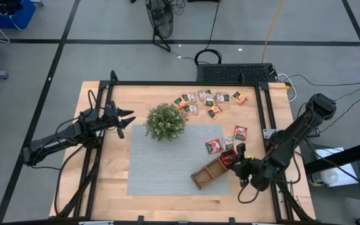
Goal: Pick & Place Tea
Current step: Put the strawberry tea sachet into the brown organizer
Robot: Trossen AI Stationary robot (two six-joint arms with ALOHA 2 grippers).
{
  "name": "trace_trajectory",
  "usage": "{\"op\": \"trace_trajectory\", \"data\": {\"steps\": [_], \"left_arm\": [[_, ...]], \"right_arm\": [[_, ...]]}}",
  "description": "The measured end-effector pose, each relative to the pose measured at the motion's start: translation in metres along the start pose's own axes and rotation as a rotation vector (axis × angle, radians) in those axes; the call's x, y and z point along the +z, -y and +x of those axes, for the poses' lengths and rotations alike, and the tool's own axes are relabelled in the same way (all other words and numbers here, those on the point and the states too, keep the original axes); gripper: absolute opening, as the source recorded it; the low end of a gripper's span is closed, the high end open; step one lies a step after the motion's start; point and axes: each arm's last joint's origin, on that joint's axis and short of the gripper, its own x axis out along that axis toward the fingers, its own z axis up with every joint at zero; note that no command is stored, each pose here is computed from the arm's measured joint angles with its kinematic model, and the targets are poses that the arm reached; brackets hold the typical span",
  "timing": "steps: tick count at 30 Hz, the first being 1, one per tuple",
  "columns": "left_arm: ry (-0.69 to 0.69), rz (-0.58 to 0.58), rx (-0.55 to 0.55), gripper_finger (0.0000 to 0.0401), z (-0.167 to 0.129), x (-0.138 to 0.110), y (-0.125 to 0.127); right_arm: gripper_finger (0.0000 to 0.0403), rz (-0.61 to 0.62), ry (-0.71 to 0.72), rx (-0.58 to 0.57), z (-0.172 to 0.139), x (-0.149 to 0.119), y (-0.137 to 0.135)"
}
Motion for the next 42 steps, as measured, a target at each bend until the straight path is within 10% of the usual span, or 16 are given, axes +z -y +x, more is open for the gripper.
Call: {"op": "trace_trajectory", "data": {"steps": [11,18,42], "left_arm": [[0.000,0.000,0.000,0.0147,0.000,0.000,0.000],[0.000,0.000,0.000,0.0148,0.000,0.000,0.000],[0.000,0.000,0.001,0.0147,0.000,0.000,0.000]], "right_arm": [[0.0003,0.058,-0.059,0.363,-0.007,0.013,0.013],[0.0000,0.076,-0.304,0.332,0.010,-0.006,0.026],[0.0000,0.032,-0.488,0.350,0.045,-0.019,0.027]]}}
